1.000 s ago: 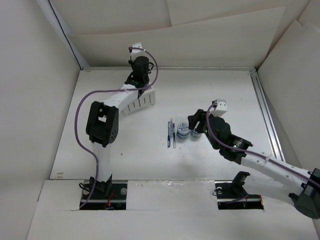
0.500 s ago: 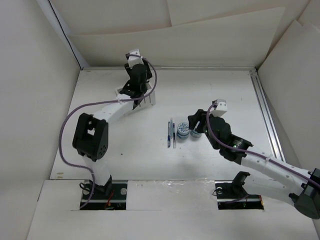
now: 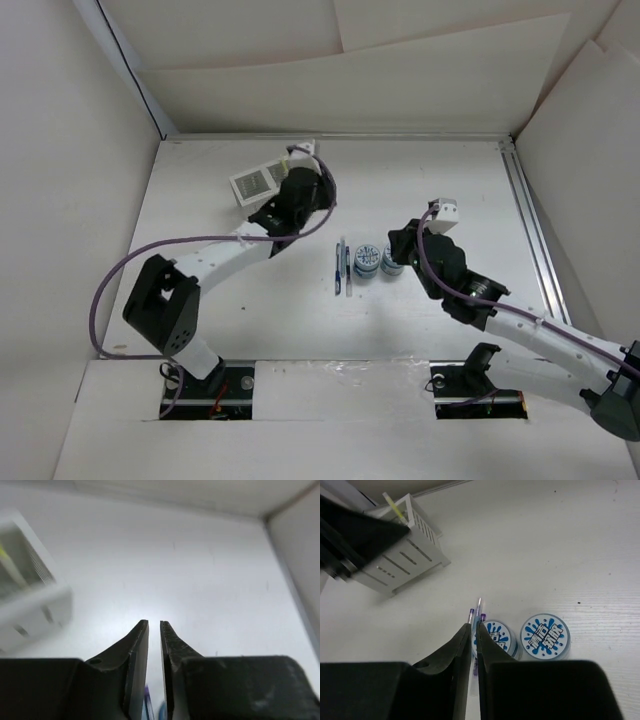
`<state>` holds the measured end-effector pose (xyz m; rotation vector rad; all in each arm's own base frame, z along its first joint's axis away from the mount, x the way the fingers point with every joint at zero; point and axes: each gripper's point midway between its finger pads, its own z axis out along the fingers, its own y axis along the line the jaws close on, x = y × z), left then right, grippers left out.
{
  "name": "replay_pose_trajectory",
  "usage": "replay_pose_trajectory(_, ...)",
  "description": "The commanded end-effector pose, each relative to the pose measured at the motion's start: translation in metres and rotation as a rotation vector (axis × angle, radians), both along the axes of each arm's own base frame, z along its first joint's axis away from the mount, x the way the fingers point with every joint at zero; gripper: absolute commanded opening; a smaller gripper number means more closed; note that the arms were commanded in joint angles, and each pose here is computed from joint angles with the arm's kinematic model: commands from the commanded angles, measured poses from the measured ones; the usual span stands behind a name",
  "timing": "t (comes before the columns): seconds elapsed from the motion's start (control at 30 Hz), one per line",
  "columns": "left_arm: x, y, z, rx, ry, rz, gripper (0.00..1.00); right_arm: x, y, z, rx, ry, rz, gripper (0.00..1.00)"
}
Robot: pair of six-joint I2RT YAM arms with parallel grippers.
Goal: Sort the stationery into containers
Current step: Grab a piece of stationery with the left arm
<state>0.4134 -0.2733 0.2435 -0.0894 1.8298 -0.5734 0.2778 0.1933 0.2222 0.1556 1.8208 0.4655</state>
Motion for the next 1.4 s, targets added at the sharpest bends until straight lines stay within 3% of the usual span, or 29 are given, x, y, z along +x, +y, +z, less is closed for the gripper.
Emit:
replay_pose_trajectory(0.0,-0.042,-0.027,-0.073,0.081,0.205,-0.129,0.1,0.004,-0.008,0.016,0.042,-0.048,-0.043,0.14)
replay_pose_trajectory(0.13,-0.065,-0.036,-0.116,0.12,0.301,-0.161,0.1,0.003,-0.011,0.012,0.026,-0.037,-0.052,0.25)
replay_pose_trajectory(0.33,-0.062,-0.05,-0.16,0.149,0.384,-0.166,0.13,0.008,-0.01,0.007,0.011,-0.024,-0.062,0.46)
replay_pose_trajectory(0.6,-0.056,-0.042,-0.175,0.223,0.392,-0.098,0.11,0.007,-0.007,0.007,0.015,-0.02,-0.042,0.48)
replay_pose_trajectory(1.2,-0.056,-0.038,-0.207,0.316,0.418,-0.065,0.24,0.006,0.0,0.008,0.02,-0.014,-0.013,0.51)
replay_pose_trajectory(1.37,-0.057,-0.031,-0.211,0.364,0.417,-0.035,0.06,0.005,-0.001,0.011,0.028,-0.022,-0.013,0.51)
